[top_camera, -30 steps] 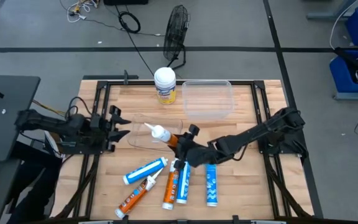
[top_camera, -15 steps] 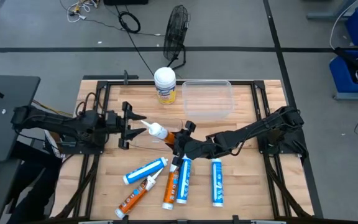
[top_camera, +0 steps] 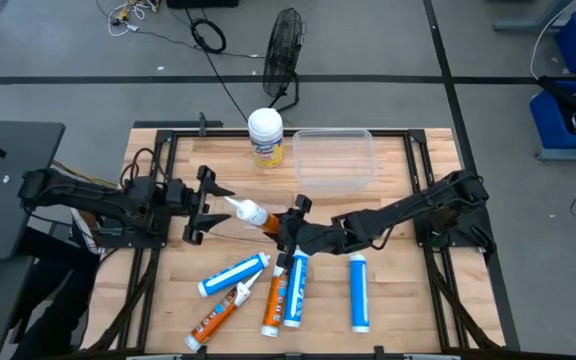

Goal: Pick & place silicon tubes, Sealant and Lysol wipes
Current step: Put the right orange sealant into the left transparent bin

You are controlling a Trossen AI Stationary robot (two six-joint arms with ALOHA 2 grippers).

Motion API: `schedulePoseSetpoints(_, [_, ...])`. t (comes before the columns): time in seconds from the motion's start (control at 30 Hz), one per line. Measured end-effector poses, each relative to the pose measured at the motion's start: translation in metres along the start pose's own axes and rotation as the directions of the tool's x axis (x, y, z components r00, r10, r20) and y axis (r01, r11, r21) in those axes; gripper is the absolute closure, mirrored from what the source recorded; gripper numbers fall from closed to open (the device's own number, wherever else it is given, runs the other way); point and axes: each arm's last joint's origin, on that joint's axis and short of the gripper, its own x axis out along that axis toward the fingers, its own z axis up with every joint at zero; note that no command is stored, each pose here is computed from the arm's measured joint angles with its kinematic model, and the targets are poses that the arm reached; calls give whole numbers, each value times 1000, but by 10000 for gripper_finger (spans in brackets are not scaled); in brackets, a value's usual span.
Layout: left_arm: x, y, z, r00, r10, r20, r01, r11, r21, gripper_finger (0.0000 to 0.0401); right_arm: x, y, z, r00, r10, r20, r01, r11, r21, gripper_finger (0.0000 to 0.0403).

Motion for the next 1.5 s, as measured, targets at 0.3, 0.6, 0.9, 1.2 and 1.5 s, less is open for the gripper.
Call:
schedulePoseSetpoints(0.3, [1,1,2,999,6,35,-7,1000,17,154,6,-9,1,1000,14,-8,-13,1000,12,216])
schedulePoseSetpoints(0.6, [1,10,2,998,46,37,-46,999,1,178,7,-9,4,999,37,15,-37,999,16,217])
schedulePoseSetpoints(0.9, [1,10,3,999,21,42,-21,1000,3,223,11,-16,5,999,50,12,-50,998,47,218])
schedulePoseSetpoints(1.2, [1,10,3,999,22,47,-22,1000,6,298,14,-20,6,997,80,10,-81,994,67,220])
schedulePoseSetpoints(1.5, [1,10,4,998,19,54,-21,1000,20,377,15,-20,6,993,114,13,-114,991,74,218])
